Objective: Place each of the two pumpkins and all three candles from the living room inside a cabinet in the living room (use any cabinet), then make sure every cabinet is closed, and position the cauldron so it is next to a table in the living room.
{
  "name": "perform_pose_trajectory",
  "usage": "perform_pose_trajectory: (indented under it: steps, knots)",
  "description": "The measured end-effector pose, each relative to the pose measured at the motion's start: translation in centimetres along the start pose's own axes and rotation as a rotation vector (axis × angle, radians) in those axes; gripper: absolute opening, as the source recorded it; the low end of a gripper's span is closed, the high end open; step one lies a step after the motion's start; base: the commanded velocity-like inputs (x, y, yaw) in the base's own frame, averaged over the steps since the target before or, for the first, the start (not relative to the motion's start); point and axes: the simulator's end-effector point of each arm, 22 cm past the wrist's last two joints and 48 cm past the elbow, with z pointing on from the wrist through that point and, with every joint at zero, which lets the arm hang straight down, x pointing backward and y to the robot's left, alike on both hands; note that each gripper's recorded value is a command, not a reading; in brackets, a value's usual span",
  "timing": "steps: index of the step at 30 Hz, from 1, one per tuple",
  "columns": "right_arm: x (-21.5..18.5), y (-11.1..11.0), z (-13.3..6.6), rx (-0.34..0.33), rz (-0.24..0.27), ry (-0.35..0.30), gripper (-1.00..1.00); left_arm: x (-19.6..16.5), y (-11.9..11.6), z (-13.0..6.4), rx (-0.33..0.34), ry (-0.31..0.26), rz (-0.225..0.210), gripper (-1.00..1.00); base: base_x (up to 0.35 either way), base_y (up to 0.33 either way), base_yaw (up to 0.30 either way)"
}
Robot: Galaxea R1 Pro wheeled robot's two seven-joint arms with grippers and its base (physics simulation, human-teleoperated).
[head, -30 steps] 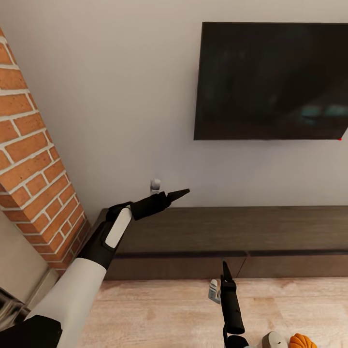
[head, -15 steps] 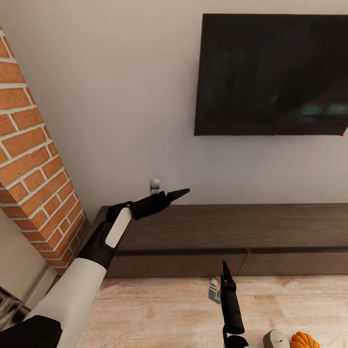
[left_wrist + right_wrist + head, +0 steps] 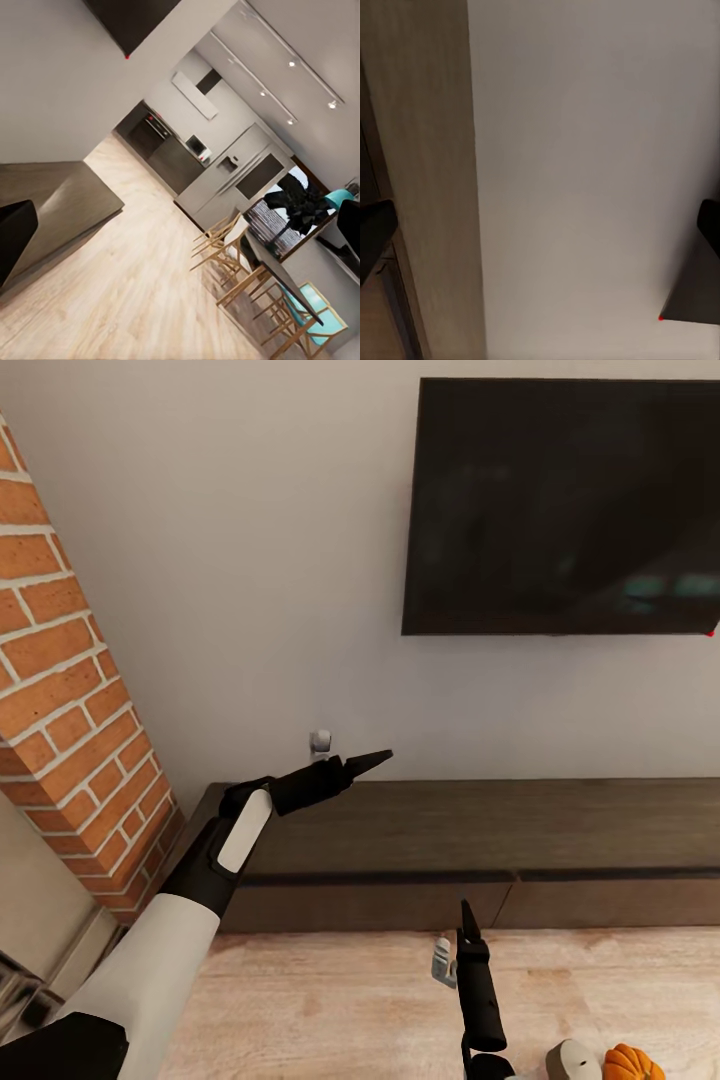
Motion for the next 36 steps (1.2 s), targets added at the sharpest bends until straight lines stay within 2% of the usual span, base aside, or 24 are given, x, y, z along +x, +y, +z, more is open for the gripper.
perform_pose_trajectory:
  steps: [28,36]
  knots:
    - [-0.5,5.5,-0.5,0.005,0.002,-0.002,1.00,4.3,3.4,-1.3,0.000,0.000,0.001,1.00,0.000,0.000,0.000]
    - [-0.6,6.5,-0.7,0.035,0.001,-0.003,1.00,5.6,4.3,-1.7,0.001,0.000,0.002,1.00,0.000,0.000,0.000]
